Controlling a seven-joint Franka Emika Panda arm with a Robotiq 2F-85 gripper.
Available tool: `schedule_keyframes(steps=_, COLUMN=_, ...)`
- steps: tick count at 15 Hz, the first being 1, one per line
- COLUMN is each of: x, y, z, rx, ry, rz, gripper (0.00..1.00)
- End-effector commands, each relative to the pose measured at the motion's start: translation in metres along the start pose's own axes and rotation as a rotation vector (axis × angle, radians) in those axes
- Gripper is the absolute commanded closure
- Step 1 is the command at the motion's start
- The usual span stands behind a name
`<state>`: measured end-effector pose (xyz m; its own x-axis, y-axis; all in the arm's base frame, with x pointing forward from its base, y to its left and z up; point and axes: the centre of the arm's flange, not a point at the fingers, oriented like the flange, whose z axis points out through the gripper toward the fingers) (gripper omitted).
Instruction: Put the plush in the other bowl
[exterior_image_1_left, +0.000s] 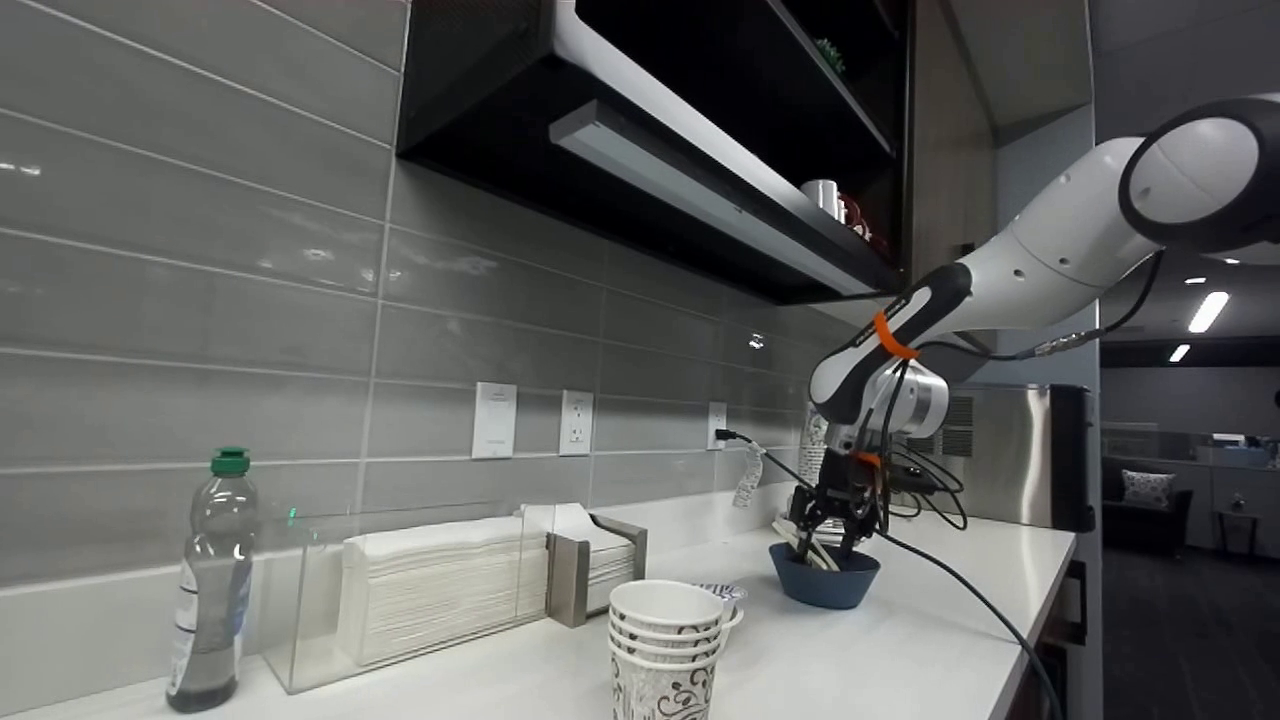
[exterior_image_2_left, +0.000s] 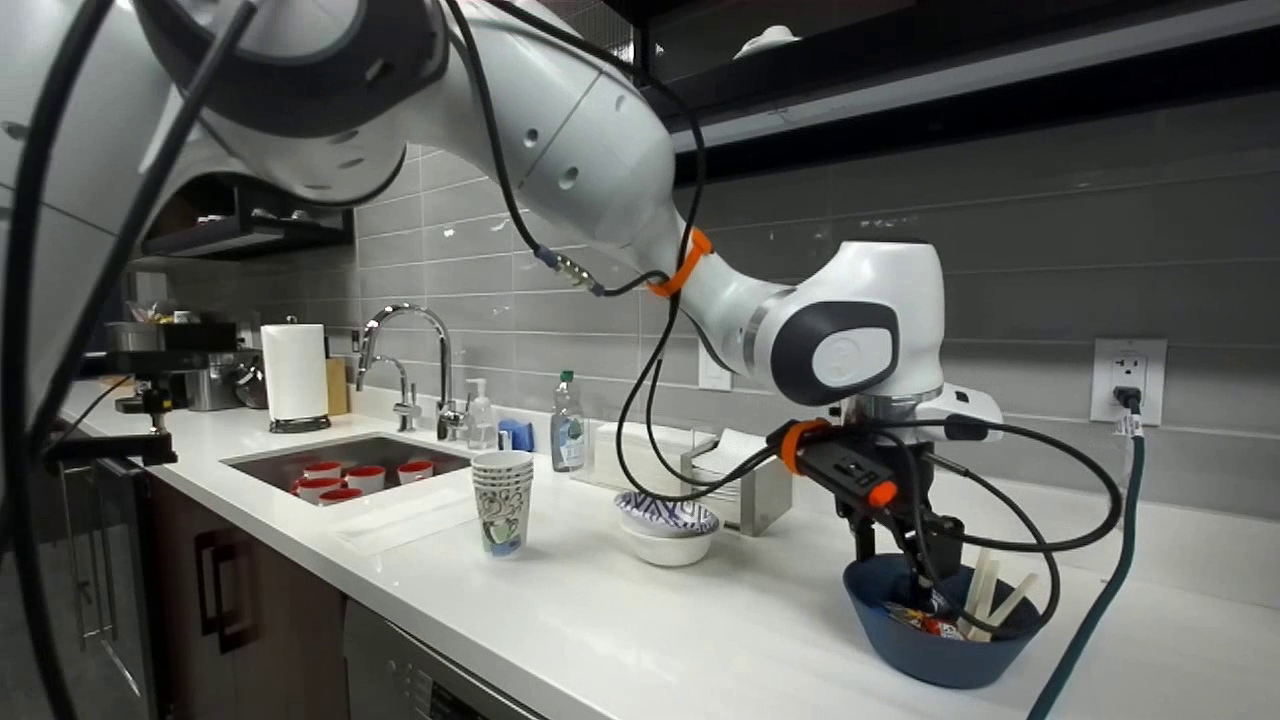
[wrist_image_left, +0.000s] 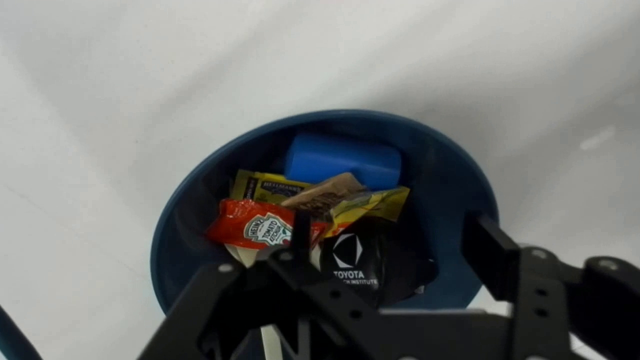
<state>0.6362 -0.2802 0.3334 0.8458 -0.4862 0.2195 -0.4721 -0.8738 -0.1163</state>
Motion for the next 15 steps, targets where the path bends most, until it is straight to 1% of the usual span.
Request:
schedule_keyframes(steps=1, x=0.032, y=-0.002, z=0.014, rx=0.019, ry=0.046, rz=0.034, gripper=0.0)
schedule_keyframes(steps=4, x=0.047, y=-0.007, z=0.017, rx=0.017, ry=0.063, rz=0.044, gripper=0.0)
schedule_keyframes(steps=7, x=0.053, y=-0.012, z=0.023, rx=0.012, ry=0.063, rz=0.05, gripper=0.0)
schedule_keyframes(steps=10, x=0.055, y=-0.009, z=0.031, rx=0.008, ry=0.051, rz=0.074, gripper=0.0)
schedule_keyframes(steps=13, x=0.056, y=-0.001, z=0.04, rx=-0.004, ry=0.043, rz=0.103, gripper=0.03)
schedule_keyframes(steps=15, x=0.055, y=0.003, z=0.046, rx=-0.011, ry=0.032, rz=0.112, gripper=0.13)
